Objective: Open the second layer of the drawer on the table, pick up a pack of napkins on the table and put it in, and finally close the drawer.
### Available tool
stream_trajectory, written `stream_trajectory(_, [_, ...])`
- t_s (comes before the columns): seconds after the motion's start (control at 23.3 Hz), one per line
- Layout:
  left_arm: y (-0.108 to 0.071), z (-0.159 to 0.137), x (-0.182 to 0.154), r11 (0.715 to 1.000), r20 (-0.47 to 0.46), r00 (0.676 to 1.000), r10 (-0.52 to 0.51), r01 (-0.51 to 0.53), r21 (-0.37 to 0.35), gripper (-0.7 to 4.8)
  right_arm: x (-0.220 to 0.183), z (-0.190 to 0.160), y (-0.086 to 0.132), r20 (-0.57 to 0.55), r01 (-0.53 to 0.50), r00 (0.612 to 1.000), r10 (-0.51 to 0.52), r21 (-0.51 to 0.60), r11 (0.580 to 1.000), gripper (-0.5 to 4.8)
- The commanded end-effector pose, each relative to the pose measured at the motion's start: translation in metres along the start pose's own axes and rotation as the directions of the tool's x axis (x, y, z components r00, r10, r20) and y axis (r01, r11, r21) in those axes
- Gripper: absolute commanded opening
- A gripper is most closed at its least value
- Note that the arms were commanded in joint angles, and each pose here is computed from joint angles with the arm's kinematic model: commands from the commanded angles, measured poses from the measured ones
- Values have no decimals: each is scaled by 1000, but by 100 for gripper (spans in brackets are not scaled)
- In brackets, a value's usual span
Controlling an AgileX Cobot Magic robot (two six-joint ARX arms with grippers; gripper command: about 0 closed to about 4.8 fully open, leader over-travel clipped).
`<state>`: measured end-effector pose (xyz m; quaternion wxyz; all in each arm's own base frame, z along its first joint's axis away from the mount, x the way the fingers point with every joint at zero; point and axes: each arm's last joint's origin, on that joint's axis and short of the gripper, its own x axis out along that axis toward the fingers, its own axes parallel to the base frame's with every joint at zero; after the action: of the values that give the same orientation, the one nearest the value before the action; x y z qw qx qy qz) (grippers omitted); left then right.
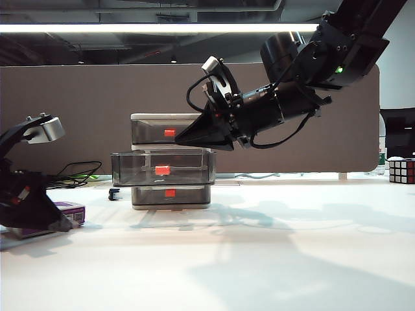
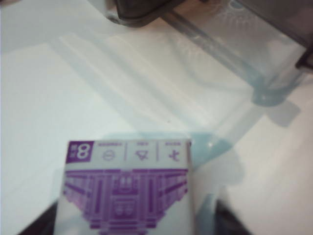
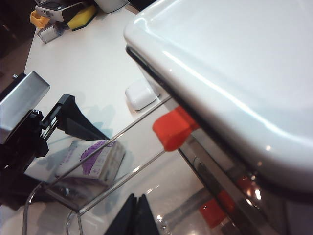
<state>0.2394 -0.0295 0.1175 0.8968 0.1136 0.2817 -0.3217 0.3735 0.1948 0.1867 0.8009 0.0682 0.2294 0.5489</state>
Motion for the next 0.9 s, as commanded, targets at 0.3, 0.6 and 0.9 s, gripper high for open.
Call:
stream_trajectory(0.3, [2,7,-1,999,69,998,-5,3,38,209,-1,4,1,12,-6,1000,6,-14,1000,-5])
stream_trajectory(0.6, [-6,48,-21,986,257,966,17,-59,156,210,-1,3,1,7,-7,1000,7,-9,1000,-5])
stream_trajectory(0.9, [-22,108,-28,959,333,939,-85,-14,282,210,-12,16,5,36,-17,999,18,-31,999,-5])
